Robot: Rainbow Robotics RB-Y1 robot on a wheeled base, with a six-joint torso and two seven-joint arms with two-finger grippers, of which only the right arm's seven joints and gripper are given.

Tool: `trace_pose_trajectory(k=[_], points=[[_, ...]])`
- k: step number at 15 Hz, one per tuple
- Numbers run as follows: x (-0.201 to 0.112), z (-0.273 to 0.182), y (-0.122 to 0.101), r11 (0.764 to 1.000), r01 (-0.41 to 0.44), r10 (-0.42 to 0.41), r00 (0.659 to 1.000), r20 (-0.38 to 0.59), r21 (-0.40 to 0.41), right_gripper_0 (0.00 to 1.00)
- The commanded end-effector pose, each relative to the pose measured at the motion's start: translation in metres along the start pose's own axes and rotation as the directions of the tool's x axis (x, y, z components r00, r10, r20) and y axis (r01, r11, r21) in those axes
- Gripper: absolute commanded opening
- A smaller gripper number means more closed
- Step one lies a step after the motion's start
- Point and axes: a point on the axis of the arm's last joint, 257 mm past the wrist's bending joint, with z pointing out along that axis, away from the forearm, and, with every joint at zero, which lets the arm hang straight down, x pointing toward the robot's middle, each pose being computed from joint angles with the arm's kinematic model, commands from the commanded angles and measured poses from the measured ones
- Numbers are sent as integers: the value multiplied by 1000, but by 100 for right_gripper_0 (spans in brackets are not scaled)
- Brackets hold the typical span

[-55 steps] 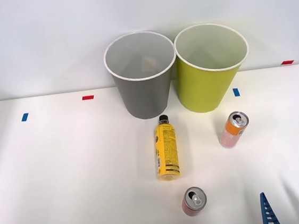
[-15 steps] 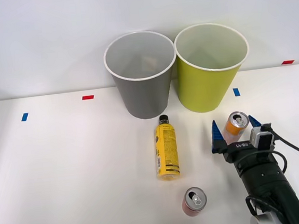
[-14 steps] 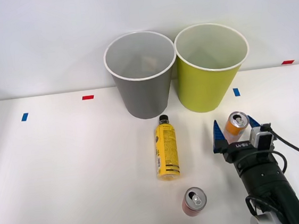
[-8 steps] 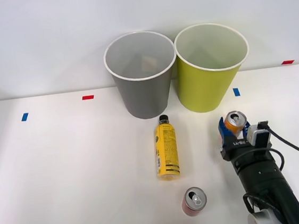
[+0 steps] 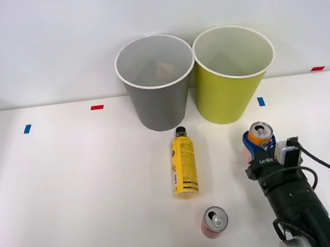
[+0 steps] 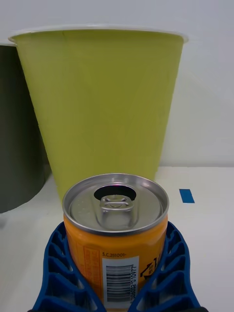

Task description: Put cans in the gray bin, plastic bottles in the light green bin

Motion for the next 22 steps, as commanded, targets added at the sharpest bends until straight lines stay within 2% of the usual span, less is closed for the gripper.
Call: trace_pose_trajectory(k=[1, 8, 11, 14, 18, 22], points=[[-18, -20, 9, 998, 5, -5, 1000, 15, -56, 0], [-88, -24, 26, 990, -32, 50, 990, 131, -137, 0], [-133, -10, 41, 975, -86, 130, 969, 212, -204, 0], [-171, 1, 52, 966, -93, 160, 947, 277, -240, 0], [-214, 23, 72, 963, -109, 167, 960, 226, -248, 0], [-242, 61, 97, 944, -112, 190, 953, 235, -310, 0]])
